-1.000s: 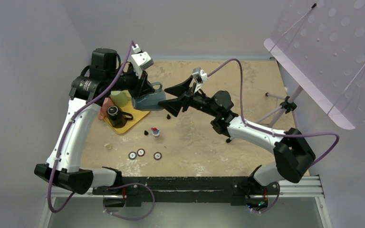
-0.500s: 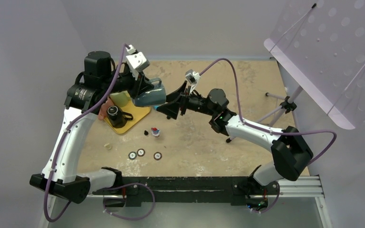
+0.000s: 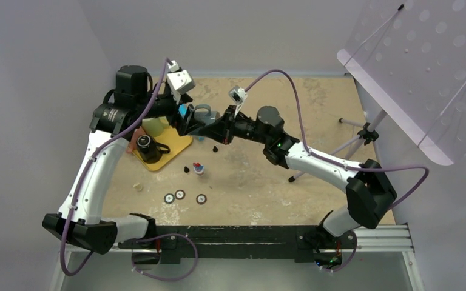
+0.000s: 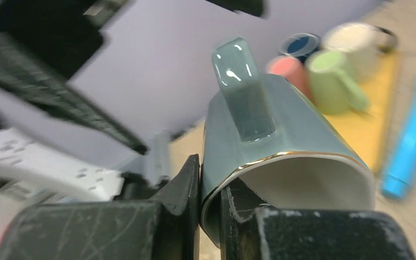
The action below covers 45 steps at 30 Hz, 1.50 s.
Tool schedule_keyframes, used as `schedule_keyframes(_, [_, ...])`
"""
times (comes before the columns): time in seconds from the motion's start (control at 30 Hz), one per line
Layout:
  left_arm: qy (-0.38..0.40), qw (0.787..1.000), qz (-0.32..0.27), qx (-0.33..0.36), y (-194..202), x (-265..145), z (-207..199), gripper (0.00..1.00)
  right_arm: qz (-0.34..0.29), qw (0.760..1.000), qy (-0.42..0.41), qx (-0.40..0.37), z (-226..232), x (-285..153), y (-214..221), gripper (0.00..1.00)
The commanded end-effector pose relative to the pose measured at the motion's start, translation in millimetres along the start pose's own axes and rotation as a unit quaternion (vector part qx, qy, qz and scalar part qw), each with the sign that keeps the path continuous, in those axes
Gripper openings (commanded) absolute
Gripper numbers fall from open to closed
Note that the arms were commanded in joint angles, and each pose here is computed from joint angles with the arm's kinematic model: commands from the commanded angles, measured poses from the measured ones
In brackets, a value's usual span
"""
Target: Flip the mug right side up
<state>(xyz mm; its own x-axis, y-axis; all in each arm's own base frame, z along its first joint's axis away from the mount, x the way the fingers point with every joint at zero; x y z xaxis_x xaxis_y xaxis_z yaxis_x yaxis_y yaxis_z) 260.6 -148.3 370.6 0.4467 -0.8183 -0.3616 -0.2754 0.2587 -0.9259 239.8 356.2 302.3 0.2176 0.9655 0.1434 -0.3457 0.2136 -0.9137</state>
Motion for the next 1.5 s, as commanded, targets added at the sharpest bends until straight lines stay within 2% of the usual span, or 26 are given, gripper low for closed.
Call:
schedule_keyframes(0.0, [-0.059,0.996,0.048,0.043,4.8,-16.0,24.4,1.0,0.074,0.955,0.268,-0.1,-55.6,-20.4,-21.2,0.0])
schedule_keyframes(0.1, [-0.118,0.979,0.131,0.103,30.9,-24.7,48.9,1.0,0.206,0.875,0.418,-0.129,-96.6,-53.6,0.6,0.0])
schedule_keyframes(0.2, [-0.151,0.951,0.218,0.159,62.0,-27.6,72.7,1.0,0.313,0.804,0.486,-0.142,-123.5,-76.5,16.3,0.0])
schedule_keyframes(0.3, [-0.129,0.925,0.308,0.183,98.7,-25.0,85.6,1.0,0.412,0.759,0.491,-0.114,-152.8,-91.5,46.2,0.0])
schedule_keyframes(0.43, [-0.079,0.903,0.377,0.193,139.5,-12.1,96.5,0.97,0.47,0.724,0.494,-0.101,-176.5,-99.4,60.2,0.0])
schedule_keyframes(0.57, [-0.065,0.87,0.443,0.206,172.0,-1.9,117.6,0.89,0.5,0.71,0.488,-0.086,-194.6,-105.9,70.0,0.0])
schedule_keyframes(0.67, [-0.073,0.843,0.483,0.226,190.8,4.1,135.6,0.88,0.518,0.704,0.48,-0.077,-203.8,-110.4,77.3,0.01])
schedule_keyframes(0.73, [-0.071,0.825,0.503,0.248,202.3,6.4,143.8,0.88,0.519,0.708,0.474,-0.074,-207.0,-110.5,78.6,0.16])
schedule_keyframes(0.8, [-0.064,0.81,0.517,0.27,211.3,9.1,149.7,0.88,0.508,0.717,0.47,-0.077,-208.8,-107.2,73.6,0.36])
schedule_keyframes(0.87, [-0.063,0.798,0.527,0.284,218.8,13.2,156.0,0.88,0.495,0.727,0.468,-0.084,-208.1,-102.8,64.6,0.5])
schedule_keyframes(0.97, [-0.072,0.786,0.546,0.281,226.9,20.5,168.4,0.85,0.481,0.731,0.476,-0.092,-206.2,-100.6,51.3,0.57])
schedule_keyframes(1.17, [-0.04,0.769,0.589,0.243,250.8,22.1,167.8,0.57,0.455,0.742,0.482,-0.104,-193.6,-103.0,32.2,0.62])
schedule_keyframes(1.23, [-0.043,0.76,0.599,0.249,258.6,22.5,170.7,0.43,0.45,0.742,0.486,-0.106,-189.8,-106.1,28.3,0.62])
schedule_keyframes(1.3, [-0.048,0.755,0.607,0.244,262.2,22.9,173.1,0.2,0.44,0.742,0.494,-0.108,-186.0,-109.1,22.7,0.62])
schedule_keyframes(1.33, [-0.051,0.756,0.607,0.24,261.8,23.3,173.5,0.02,0.438,0.742,0.495,-0.109,-183.9,-109.9,21.3,0.63])
schedule_keyframes(1.37, [-0.055,0.76,0.604,0.233,260.0,24.1,173.4,0.0,0.435,0.743,0.497,-0.109,-181.8,-111.0,19.1,0.66])
schedule_keyframes(1.47, [-0.068,0.786,0.576,0.214,240.9,24.0,167.9,0.0,0.418,0.748,0.502,-0.112,-174.1,-113.6,8.7,0.67])
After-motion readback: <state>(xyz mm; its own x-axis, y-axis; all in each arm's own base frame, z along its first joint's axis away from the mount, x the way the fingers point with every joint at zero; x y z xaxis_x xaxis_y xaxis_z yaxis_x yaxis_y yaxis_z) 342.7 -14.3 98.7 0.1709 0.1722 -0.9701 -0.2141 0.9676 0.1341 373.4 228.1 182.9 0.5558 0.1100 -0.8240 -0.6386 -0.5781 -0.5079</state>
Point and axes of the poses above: each gripper's point midway between its finger pads, its own x axis out along the fingers, its own z axis along the line the jaws close on, y = z × x, the point moved 5 cm from there along -x, back along the fingers, and after that the axes turned 8 degrees about -x, right-handed, at the moved point
